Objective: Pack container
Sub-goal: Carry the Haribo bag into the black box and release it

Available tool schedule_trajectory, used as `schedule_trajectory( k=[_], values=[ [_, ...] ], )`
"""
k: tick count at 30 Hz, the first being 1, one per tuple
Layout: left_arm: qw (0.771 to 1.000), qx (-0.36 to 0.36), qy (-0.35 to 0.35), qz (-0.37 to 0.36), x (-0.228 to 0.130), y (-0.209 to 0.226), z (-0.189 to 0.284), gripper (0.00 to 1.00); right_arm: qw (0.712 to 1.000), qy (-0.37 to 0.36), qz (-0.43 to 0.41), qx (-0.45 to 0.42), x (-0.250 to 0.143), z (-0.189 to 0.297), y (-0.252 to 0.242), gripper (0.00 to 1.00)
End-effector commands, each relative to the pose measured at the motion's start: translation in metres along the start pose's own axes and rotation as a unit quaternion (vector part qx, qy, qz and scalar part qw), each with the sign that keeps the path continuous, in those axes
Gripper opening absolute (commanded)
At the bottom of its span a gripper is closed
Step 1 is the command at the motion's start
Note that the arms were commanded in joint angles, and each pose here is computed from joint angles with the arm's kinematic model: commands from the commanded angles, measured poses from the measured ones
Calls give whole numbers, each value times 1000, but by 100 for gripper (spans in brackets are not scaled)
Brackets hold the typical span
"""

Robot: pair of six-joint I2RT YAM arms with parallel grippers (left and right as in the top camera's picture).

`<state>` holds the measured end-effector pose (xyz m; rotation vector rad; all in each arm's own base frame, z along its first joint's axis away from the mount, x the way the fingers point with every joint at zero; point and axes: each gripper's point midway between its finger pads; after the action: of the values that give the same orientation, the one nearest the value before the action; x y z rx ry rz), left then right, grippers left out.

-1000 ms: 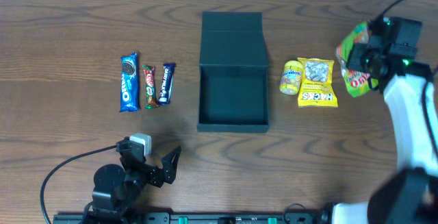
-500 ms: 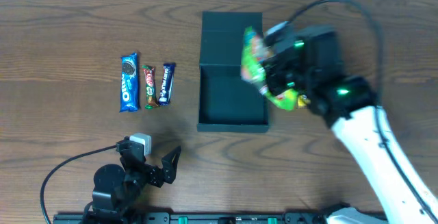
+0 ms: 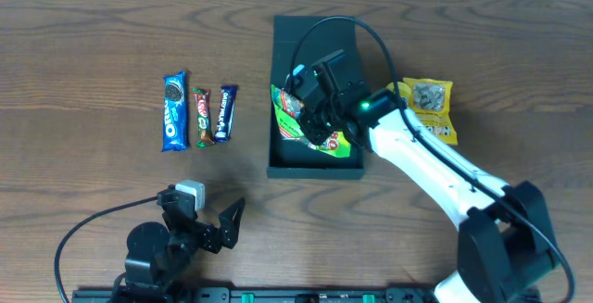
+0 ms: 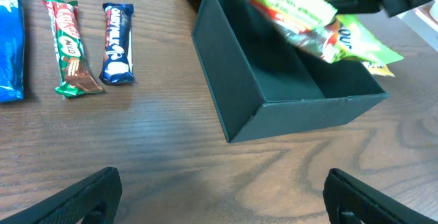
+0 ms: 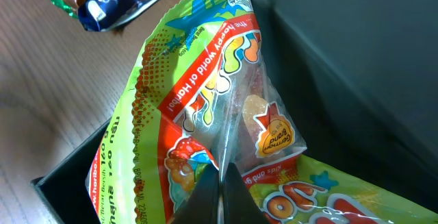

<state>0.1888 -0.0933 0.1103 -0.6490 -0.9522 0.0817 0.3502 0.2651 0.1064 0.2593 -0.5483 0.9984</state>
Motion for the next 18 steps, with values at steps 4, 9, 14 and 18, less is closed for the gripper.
schedule_trajectory(
  k=[4,9,14,18],
  values=[
    [1000,0,5,2,-5,3,-2,95,1000,-8,1,7,7,-2,5,99],
    [1000,0,5,2,-5,3,-2,95,999,-4,-30,-33,6,2,-14,94],
    [1000,0,5,2,-5,3,-2,95,998,-4,-51,-33,4,1,-15,6],
    [1000,0,5,2,-5,3,-2,95,997,8,-69,-22,-3,-13,-10,2]
  ],
)
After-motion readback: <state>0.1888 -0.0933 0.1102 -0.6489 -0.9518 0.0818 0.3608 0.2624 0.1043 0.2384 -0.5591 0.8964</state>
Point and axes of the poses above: each gripper's point midway between its finger pads, its own z axis back along the fingers, its own y axis along the line the jaws close on, x = y × z, and after that the axes turned 14 degrees about z, right-handed
